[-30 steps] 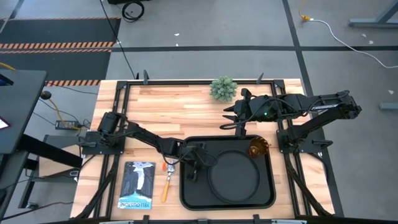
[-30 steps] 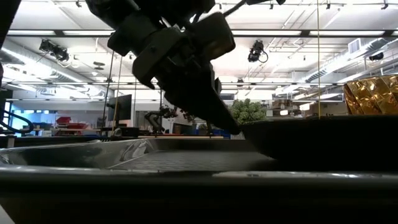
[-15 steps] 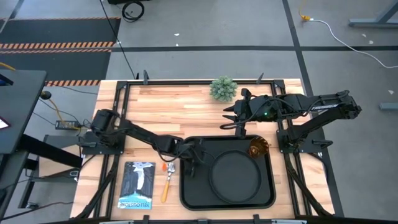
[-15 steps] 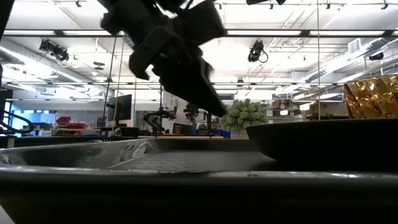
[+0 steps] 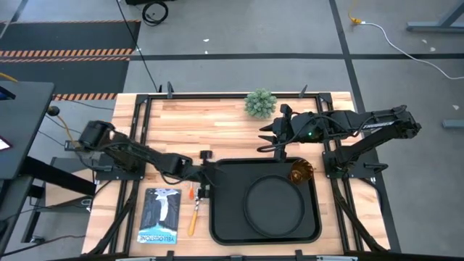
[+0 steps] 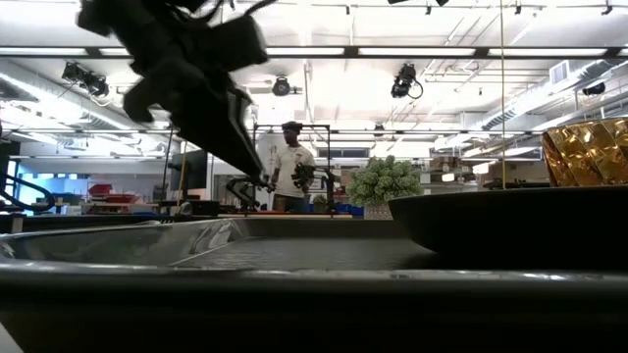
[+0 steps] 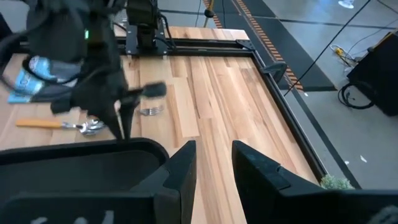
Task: Pick and place plate/cup/fork/spoon on tray
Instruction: Put the orange fork on the black tray to the left of the black plate
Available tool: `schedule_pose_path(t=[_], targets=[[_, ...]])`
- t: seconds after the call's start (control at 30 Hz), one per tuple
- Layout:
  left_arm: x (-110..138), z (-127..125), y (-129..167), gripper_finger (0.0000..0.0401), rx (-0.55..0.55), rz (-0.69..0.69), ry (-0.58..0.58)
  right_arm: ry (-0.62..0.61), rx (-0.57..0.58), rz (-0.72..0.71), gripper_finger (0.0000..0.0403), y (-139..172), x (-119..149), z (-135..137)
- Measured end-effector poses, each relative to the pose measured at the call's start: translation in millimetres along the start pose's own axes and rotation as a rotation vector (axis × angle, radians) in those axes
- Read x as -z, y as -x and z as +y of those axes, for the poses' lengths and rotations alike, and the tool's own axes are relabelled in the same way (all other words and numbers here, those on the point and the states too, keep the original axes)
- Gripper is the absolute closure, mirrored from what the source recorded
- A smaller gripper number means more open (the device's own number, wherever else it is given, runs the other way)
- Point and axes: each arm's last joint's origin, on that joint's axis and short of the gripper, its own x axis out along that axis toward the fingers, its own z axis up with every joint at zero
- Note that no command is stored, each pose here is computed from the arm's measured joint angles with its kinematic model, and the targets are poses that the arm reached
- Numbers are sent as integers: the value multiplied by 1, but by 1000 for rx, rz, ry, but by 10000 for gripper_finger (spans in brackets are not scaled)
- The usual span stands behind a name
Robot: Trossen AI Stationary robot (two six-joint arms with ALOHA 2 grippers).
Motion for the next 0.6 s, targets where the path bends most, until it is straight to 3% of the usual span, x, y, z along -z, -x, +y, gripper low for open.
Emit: schedule_pose_path(t=[0.27, 0.6], targets=[[8, 15, 37, 349, -113, 64, 280, 35, 1, -15, 293, -15, -3, 6], [26, 17, 43, 349, -193, 198, 777, 154, 15, 28, 293, -24, 1, 9]])
